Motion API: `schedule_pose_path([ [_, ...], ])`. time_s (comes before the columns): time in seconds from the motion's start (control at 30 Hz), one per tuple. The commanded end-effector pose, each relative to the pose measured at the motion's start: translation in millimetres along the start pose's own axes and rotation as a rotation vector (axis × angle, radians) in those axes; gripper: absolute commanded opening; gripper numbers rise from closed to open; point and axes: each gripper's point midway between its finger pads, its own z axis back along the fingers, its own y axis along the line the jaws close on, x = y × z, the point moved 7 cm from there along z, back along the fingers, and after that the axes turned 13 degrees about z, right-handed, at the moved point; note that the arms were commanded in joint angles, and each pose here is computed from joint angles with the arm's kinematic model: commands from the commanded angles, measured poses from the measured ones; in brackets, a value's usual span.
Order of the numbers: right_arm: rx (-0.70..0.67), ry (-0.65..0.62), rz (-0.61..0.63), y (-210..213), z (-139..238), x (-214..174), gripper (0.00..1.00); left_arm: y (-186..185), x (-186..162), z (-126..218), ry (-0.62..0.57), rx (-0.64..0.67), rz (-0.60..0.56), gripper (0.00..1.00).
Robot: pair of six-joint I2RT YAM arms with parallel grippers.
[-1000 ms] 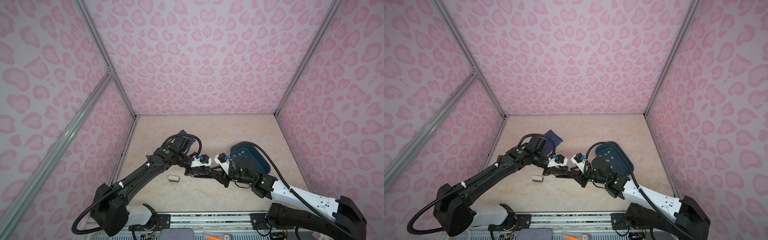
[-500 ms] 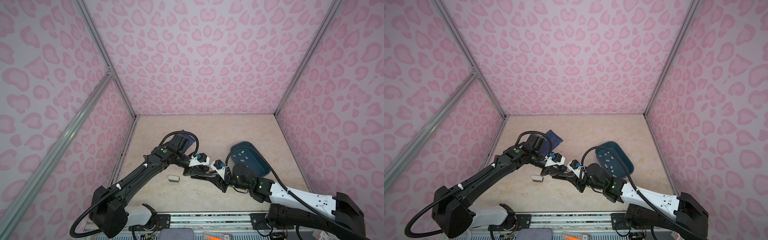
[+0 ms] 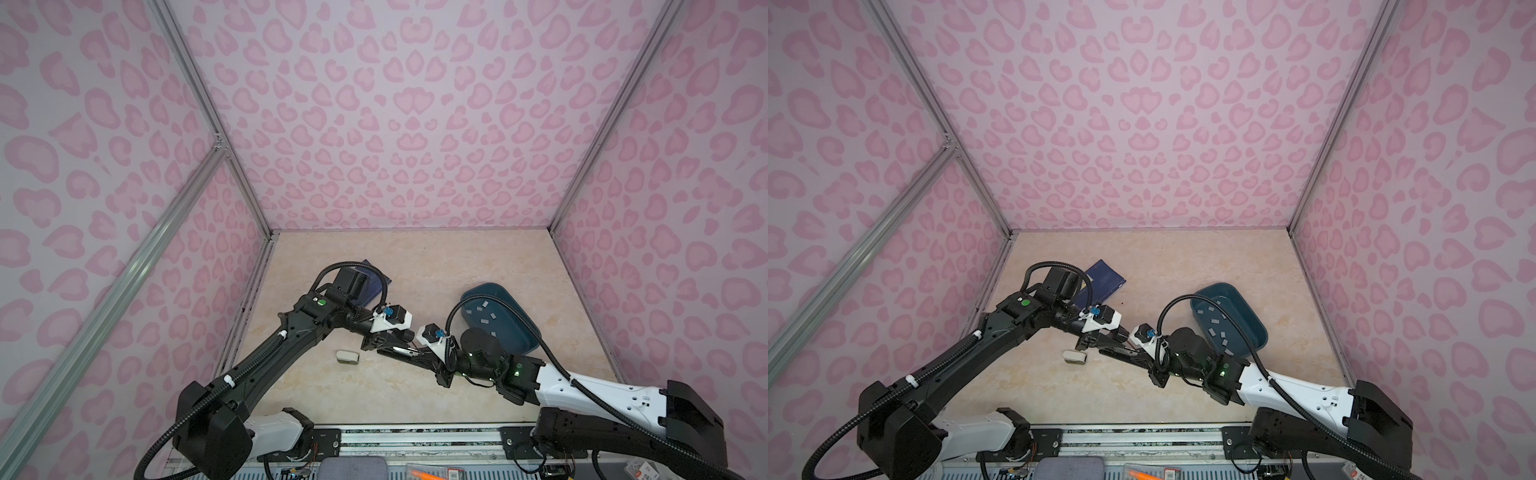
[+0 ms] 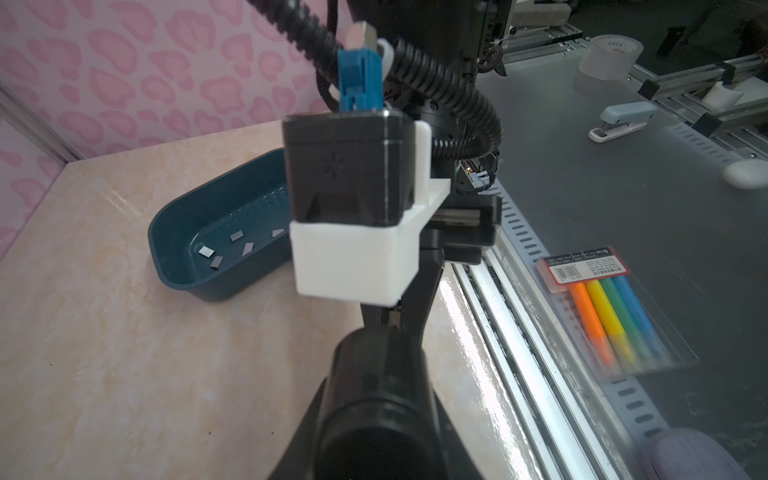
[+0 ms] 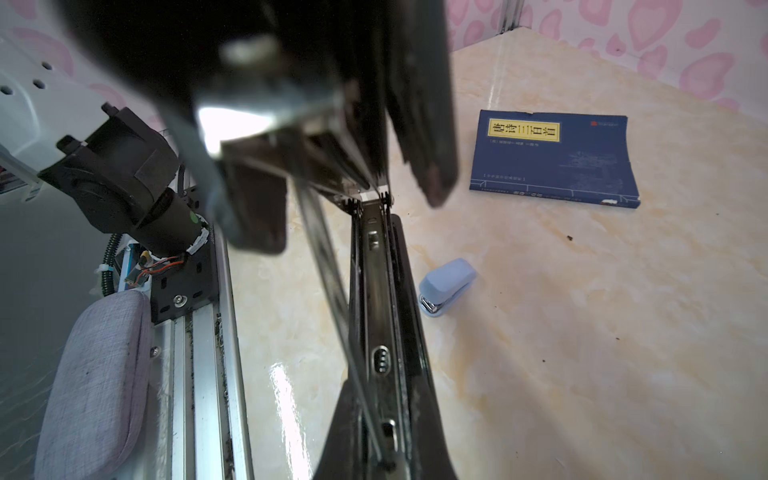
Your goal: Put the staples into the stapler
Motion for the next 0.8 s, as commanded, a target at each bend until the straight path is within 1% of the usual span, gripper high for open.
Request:
schedule_pose_path([
  [0.0, -0.025, 0.061, -0.030, -1, 0, -18, 0.00, 3, 16, 18, -0.101, 0.029, -0.122, 0.04],
  [0.07, -0.026, 0.050, -0.035, 0, 2, -19, 0.00, 6, 20, 29, -0.112, 0.058, -0.129, 0.04],
  [0.17, -0.028, 0.019, -0.040, 1, 8, -20, 0.00, 5, 20, 41, -0.097, 0.101, -0.141, 0.04],
  [0.3, -0.034, -0.034, -0.048, 3, 16, -20, 0.00, -4, 5, 50, -0.089, 0.136, -0.194, 0.04],
  [0.47, -0.025, -0.072, -0.063, 5, 19, -20, 0.00, -11, -8, 60, -0.159, 0.143, -0.230, 0.04],
  [0.57, -0.026, -0.094, -0.070, 5, 23, -19, 0.00, -3, -14, 72, -0.202, 0.170, -0.198, 0.04],
  [0.7, -0.058, -0.156, -0.089, 3, 30, -18, 0.00, 11, -23, 85, -0.221, 0.213, -0.138, 0.04],
  [0.77, -0.074, -0.165, -0.091, 2, 33, -18, 0.00, 16, -28, 91, -0.242, 0.227, -0.117, 0.04],
])
